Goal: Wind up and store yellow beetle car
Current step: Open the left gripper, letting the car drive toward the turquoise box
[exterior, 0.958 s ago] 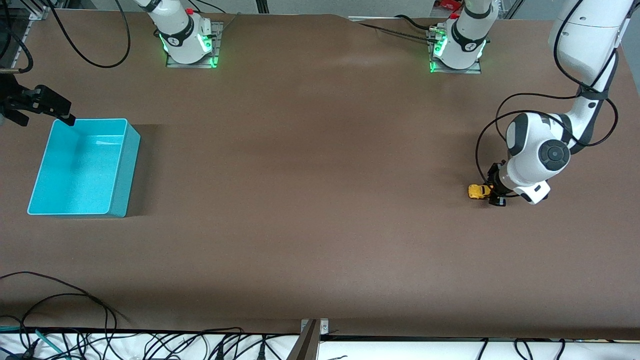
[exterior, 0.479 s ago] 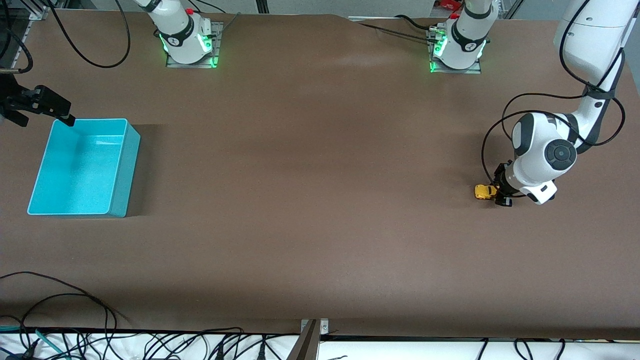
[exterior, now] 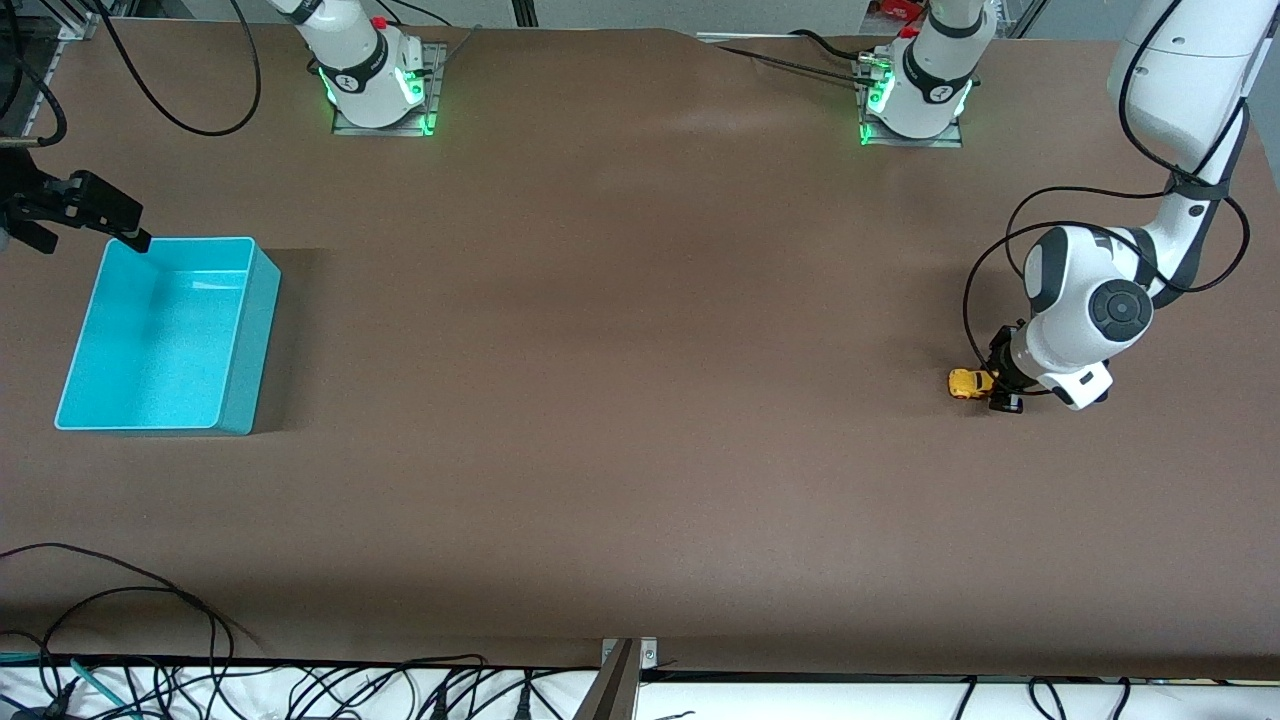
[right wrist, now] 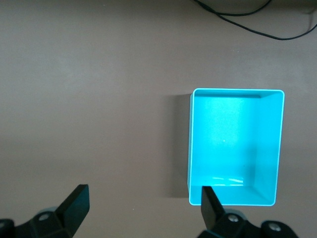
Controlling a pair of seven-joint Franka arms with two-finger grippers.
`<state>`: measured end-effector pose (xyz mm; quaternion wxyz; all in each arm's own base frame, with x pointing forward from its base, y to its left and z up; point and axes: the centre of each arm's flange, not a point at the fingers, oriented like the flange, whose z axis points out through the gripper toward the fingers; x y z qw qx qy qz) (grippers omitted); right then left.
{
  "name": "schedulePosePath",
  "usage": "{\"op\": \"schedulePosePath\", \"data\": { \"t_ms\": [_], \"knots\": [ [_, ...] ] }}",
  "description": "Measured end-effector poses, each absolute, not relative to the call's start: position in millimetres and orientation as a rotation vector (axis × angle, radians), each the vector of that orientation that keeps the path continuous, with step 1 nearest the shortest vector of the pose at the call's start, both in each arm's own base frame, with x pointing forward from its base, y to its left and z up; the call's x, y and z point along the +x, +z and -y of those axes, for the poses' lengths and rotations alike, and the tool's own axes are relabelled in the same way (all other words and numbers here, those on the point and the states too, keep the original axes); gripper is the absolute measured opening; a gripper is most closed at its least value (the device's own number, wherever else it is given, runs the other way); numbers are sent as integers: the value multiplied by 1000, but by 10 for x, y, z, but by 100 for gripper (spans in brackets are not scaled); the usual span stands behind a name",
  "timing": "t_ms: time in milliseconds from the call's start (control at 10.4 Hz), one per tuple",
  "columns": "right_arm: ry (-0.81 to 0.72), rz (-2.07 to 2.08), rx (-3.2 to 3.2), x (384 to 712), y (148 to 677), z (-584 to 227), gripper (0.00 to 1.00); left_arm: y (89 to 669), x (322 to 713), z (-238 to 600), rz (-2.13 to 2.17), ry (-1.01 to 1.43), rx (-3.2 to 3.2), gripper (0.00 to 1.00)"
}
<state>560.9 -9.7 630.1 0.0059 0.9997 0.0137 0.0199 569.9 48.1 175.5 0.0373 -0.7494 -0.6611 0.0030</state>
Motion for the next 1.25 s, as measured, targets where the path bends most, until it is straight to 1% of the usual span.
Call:
{"op": "schedulePosePath", "data": {
  "t_ms": [96,288,671,958,1246],
  "knots": [
    [62,-43,3129,5609,6301,97,100,1719,5704,-498,2031,8,-2303,80],
    [62,-43,3129,5609,6301,97,100,1741,5736,-504,2033,-1,-2307,100],
    [65,-43,3129,5611,6303,97,100,1820,5802,-436,2028,-20,-2332,100],
    [106,24,3129,5639,6325,95,100,1940,5862,-275,2004,-40,-2369,100],
    [110,31,3129,5643,6327,95,100,2256,5962,37,1875,-45,-2457,99]
  ]
}}
